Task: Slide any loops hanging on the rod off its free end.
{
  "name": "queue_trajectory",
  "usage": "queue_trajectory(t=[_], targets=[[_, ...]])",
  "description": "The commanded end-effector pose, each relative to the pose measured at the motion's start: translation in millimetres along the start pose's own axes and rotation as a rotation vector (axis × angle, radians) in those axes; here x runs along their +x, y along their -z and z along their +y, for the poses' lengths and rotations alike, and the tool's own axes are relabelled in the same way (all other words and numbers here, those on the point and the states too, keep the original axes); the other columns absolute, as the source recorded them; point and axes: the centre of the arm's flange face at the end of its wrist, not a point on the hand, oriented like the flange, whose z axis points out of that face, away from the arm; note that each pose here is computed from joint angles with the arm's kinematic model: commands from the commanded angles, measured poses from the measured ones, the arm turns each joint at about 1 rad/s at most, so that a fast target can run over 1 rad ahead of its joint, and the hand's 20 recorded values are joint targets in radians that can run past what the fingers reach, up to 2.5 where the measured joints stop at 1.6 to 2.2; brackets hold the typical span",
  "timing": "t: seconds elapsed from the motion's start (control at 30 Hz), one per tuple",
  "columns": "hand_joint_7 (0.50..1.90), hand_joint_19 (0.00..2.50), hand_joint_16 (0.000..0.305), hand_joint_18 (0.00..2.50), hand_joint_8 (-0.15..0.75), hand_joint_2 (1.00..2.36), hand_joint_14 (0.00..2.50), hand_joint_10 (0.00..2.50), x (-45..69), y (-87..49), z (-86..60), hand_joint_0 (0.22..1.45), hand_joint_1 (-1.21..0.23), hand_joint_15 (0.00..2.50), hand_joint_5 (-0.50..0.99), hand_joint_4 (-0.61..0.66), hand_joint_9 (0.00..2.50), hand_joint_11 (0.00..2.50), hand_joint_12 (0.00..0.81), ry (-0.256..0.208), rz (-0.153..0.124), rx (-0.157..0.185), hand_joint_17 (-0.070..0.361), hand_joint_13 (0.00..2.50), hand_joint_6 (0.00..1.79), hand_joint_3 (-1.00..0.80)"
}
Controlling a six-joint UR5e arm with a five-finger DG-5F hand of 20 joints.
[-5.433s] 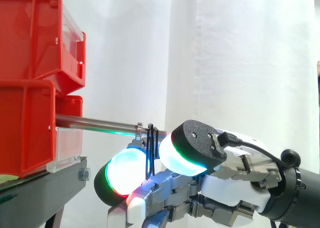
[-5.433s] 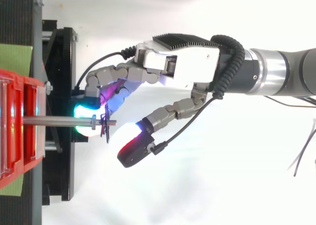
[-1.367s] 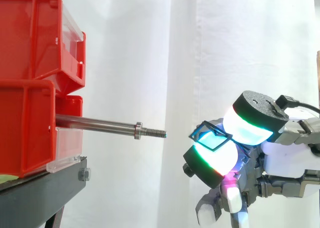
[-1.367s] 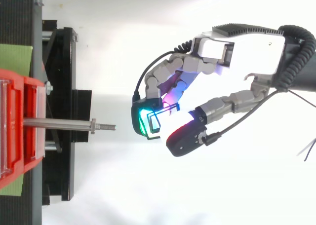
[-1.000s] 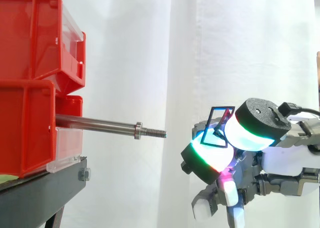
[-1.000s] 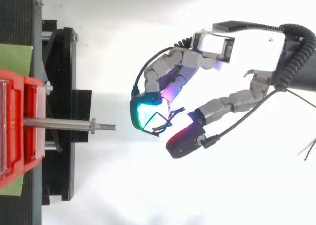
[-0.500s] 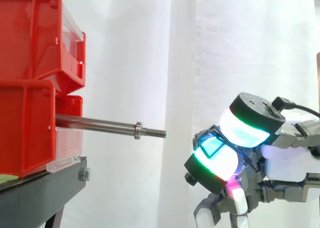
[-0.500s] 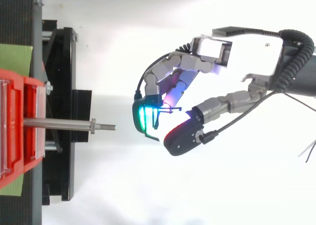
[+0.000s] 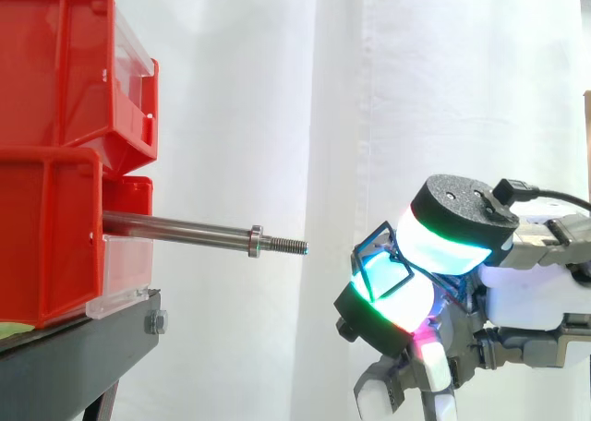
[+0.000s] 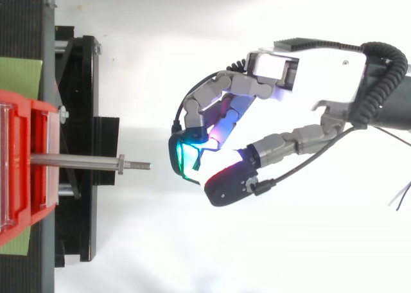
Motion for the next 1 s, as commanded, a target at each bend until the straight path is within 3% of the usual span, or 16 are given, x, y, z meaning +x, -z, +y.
queue_trajectory(t=[0.0,0.2,0.37,0.57,0.7,0.73,0.83,0.97], targets=[[1.04,0.56,0.045,0.89,0.272,1.02,0.01,0.02,0.1,-0.2,0.9,0.63,-0.84,0.27,-0.14,0.02,1.04,0.48,0.33,0.001,0.004,0.01,0.101,0.81,0.9,-0.23],[0.99,0.55,0.044,0.9,0.259,1.01,0.01,0.02,0.2,0.4,0.3,0.67,-0.87,0.26,-0.14,0.02,1.08,0.5,0.321,-0.002,0.005,0.016,0.099,0.83,0.91,-0.39],[1.04,0.56,0.043,0.91,0.248,1.0,0.01,0.02,-1.0,3.1,3.0,0.64,-0.81,0.26,-0.12,0.05,1.15,0.51,0.31,-0.009,0.011,0.034,0.097,0.85,0.9,-0.5],[1.08,0.59,0.043,0.92,0.24,1.0,0.01,0.02,-1.5,7.1,9.1,0.6,-0.64,0.27,-0.1,0.04,1.21,0.47,0.308,-0.01,0.009,0.061,0.097,0.88,0.88,-0.5],[1.05,0.6,0.043,0.93,0.233,1.0,0.01,0.02,-3.2,10.2,8.1,0.6,-0.61,0.28,-0.09,0.02,1.22,0.46,0.312,-0.022,-0.008,0.092,0.097,0.9,0.87,-0.47],[1.06,0.61,0.043,0.92,0.232,1.0,0.01,0.02,-3.4,12.6,8.2,0.6,-0.6,0.28,-0.09,0.02,1.22,0.44,0.312,-0.036,-0.02,0.116,0.097,0.9,0.86,-0.45],[1.03,0.62,0.044,0.92,0.23,1.01,0.01,0.02,-2.8,13.2,8.1,0.6,-0.56,0.29,-0.08,0.03,1.22,0.4,0.308,-0.05,-0.03,0.127,0.099,0.9,0.84,-0.39],[1.09,0.63,0.045,0.92,0.231,1.01,0.01,0.01,-1.0,13.9,7.7,0.59,-0.53,0.29,-0.07,0.07,1.21,0.38,0.316,-0.067,-0.041,0.134,0.1,0.9,0.77,-0.33]])
